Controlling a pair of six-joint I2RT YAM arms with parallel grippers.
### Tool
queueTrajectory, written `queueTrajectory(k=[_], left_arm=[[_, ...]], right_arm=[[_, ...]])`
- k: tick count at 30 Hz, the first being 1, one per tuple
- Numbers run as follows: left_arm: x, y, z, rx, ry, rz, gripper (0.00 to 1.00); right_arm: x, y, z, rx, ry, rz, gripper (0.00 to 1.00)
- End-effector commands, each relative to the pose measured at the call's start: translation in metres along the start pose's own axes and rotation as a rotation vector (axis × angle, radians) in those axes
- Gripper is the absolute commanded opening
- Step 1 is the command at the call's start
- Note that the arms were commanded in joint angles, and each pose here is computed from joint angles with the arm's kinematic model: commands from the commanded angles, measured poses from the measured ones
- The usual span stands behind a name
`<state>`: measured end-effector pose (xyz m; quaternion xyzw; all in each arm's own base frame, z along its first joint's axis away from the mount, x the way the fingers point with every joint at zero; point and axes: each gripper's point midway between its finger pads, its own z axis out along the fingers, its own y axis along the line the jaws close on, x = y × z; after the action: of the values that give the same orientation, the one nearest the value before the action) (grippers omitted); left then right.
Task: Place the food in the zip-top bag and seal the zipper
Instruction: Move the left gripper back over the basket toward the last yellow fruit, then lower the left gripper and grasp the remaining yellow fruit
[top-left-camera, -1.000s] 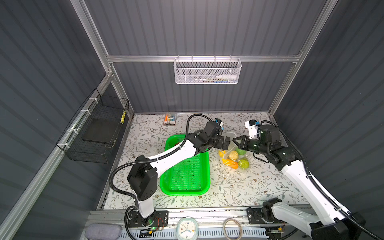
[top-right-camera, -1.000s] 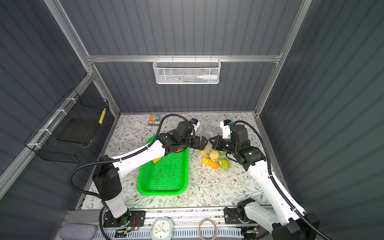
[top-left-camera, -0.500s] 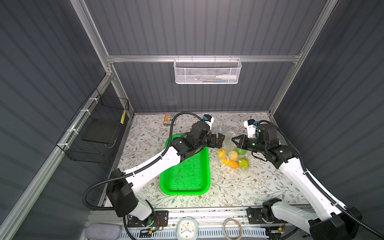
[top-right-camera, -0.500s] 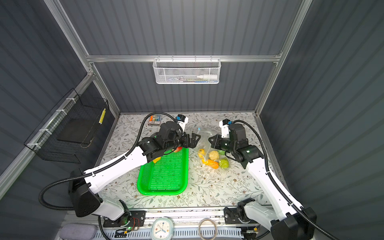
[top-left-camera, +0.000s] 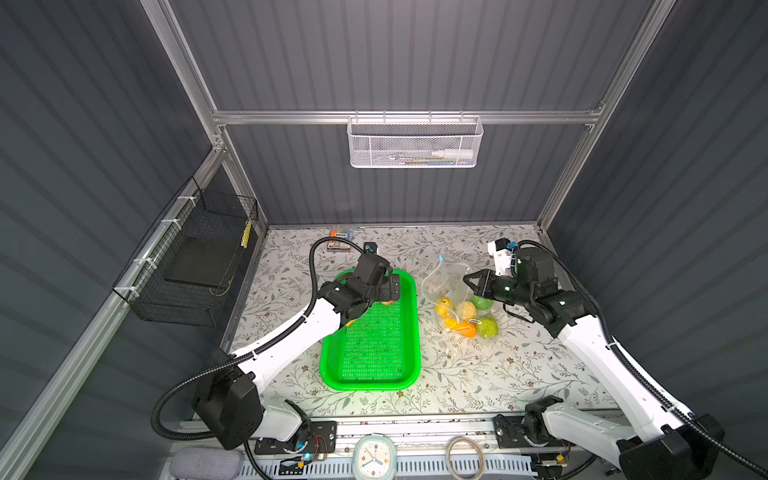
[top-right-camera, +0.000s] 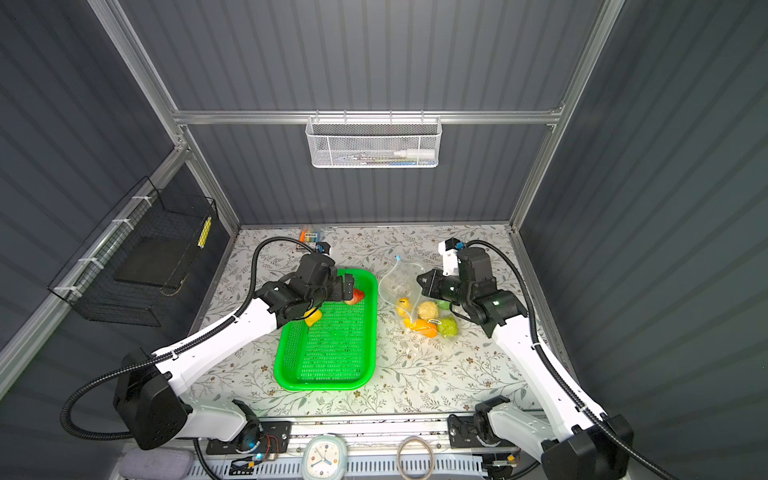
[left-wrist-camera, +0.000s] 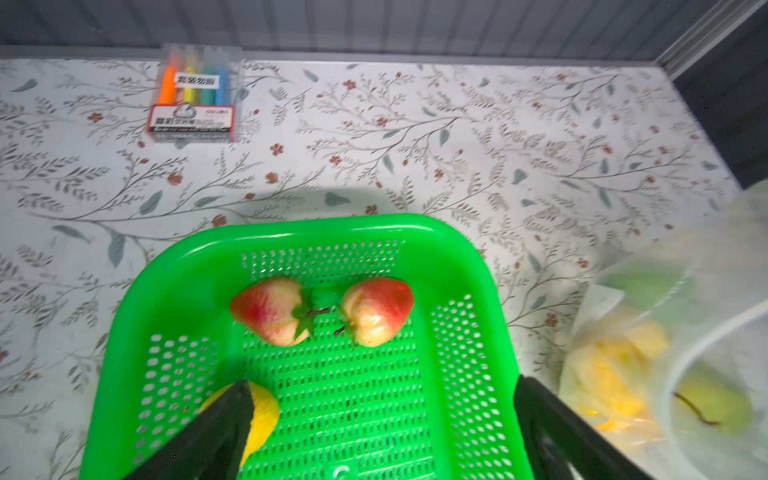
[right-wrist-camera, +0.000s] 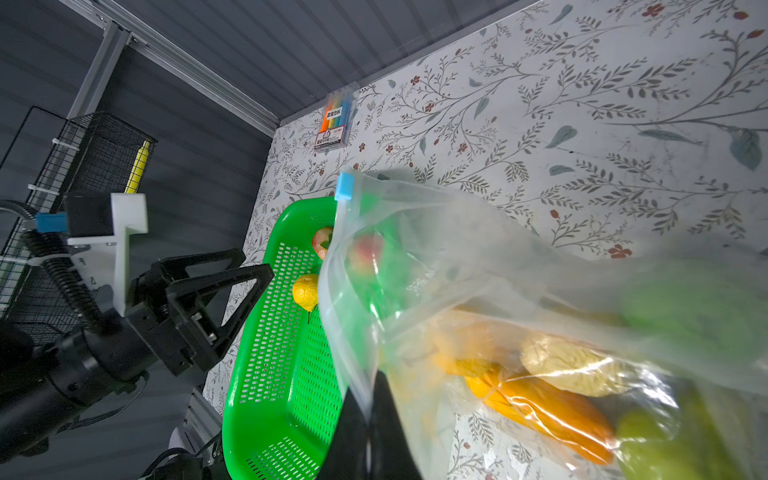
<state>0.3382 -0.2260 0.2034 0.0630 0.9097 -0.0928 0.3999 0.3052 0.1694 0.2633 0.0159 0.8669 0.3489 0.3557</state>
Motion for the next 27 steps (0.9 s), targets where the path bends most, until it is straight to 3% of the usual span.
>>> queueTrajectory(k=[1, 11, 27], left_arm=[[0.030, 0.035, 0.018, -0.198, 0.096, 0.066, 1.00], [0.077, 0.068, 0.060, -0.388, 0.247, 0.148, 1.00], [0.124, 0.087, 0.087, -0.398, 0.369, 0.069, 1.00]], right_arm=[[-0.001, 0.001, 0.001, -0.007, -0.007, -0.005, 0.00], [-0.001, 0.001, 0.001, -0.003, -0.009, -0.008, 0.00], [0.000, -0.003, 0.002, 0.012, -0.006, -0.015, 0.00]])
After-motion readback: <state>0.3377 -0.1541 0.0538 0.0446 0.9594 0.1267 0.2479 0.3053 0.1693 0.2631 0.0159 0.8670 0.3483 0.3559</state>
